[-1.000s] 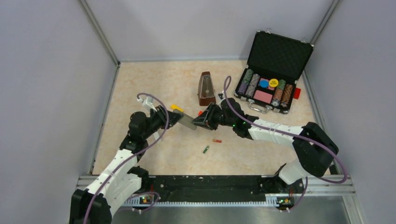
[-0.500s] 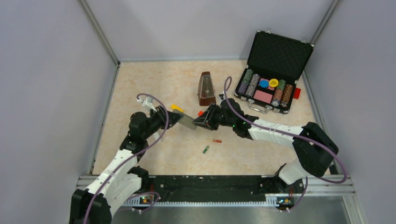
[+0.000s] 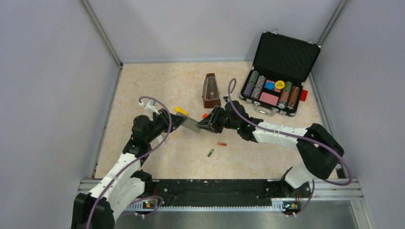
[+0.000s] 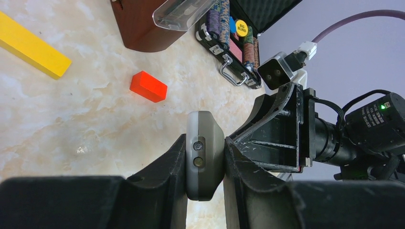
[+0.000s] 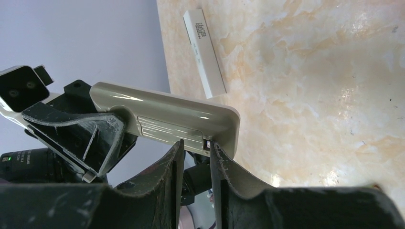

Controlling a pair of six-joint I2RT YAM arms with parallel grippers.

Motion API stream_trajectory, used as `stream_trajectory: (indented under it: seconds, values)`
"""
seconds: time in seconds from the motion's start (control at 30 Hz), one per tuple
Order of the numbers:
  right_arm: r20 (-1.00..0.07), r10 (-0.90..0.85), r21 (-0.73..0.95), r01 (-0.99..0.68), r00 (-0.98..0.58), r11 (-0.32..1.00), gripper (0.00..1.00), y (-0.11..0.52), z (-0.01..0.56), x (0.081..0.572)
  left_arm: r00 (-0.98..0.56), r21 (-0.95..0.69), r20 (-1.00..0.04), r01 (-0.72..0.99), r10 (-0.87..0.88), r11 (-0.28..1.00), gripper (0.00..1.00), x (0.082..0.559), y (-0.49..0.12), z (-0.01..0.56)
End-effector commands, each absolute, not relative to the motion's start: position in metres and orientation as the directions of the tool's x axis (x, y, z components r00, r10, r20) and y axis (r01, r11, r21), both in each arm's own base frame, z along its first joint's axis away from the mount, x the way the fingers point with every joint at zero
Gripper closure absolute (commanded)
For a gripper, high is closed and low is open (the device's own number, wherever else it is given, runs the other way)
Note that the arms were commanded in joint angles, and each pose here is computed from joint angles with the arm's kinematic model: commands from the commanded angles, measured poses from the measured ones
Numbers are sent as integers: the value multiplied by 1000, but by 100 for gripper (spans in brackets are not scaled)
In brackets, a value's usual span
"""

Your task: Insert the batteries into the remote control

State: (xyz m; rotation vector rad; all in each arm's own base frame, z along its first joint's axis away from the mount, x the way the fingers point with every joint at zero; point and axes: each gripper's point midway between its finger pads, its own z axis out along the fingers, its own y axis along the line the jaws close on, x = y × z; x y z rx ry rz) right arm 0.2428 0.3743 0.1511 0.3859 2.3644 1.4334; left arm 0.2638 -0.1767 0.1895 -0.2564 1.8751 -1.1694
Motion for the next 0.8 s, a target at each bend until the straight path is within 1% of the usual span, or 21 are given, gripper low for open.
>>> stream_trajectory:
  seconds: [0.0,0.2,0.4,0.5,0.63,0.77]
  values:
    - [-151,417,890,60,-896,451,74,379,147,251,-576,-838,-542,429,-612,339,100,251,-197,255]
    - [-133,412,897,67,-901,436,74,383,143,249,-591,-859,-496,440,-636,261,100,250,-201,272]
    - [-118,406,915,60,-906,398,74,387,146,247,-592,-858,-491,454,-640,239,100,249,-202,281]
    - [-111,402,937,39,-909,347,74,391,154,246,-595,-862,-485,450,-640,235,100,249,-202,280]
    - [-90,401,975,1,-912,222,74,397,175,245,-604,-868,-475,440,-640,230,100,250,-203,277]
    - [-82,390,988,-22,-917,155,74,402,185,243,-612,-875,-465,426,-640,228,100,251,-203,273]
